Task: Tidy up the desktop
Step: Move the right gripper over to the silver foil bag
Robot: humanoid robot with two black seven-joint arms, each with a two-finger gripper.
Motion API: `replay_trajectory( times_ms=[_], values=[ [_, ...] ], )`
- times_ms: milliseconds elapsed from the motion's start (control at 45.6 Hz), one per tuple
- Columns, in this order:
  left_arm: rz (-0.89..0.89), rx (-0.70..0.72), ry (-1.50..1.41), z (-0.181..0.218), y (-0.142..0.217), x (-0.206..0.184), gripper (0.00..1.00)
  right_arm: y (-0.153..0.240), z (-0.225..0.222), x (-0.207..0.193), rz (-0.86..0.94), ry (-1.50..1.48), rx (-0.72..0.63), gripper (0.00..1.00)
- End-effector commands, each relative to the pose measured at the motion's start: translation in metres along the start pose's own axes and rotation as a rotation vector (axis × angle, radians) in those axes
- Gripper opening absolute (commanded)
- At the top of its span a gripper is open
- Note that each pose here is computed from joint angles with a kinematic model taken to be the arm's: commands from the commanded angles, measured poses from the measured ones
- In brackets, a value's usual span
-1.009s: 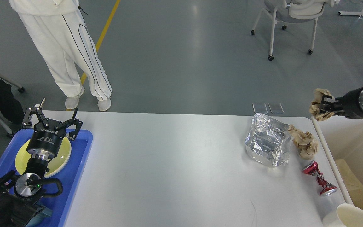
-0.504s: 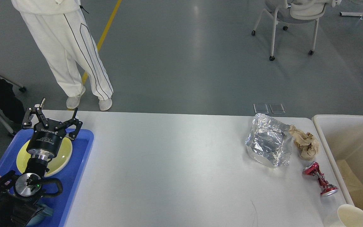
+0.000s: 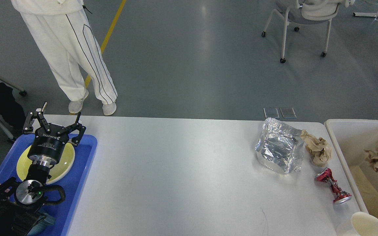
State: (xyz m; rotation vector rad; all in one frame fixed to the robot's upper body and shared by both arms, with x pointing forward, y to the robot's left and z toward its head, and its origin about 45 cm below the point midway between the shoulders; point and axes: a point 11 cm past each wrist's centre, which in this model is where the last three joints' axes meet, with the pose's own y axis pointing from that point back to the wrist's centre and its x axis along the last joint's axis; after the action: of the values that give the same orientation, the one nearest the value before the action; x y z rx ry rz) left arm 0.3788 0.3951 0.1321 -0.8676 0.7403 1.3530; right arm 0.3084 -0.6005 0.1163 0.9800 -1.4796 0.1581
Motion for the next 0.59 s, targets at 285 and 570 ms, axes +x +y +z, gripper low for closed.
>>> replay_trajectory(
  times_ms=[285,570],
  values=[
    [0.0,0.0,0.0,0.0,0.0,0.0,0.97,-0.004,-0.079,0.029,0.033,-0.071,0.123,1.0],
    [0.0,0.0,0.0,0.0,0.0,0.0,0.97,0.025,-0.226,0.06,-0.289,-0.094,0.382,1.0]
  ],
)
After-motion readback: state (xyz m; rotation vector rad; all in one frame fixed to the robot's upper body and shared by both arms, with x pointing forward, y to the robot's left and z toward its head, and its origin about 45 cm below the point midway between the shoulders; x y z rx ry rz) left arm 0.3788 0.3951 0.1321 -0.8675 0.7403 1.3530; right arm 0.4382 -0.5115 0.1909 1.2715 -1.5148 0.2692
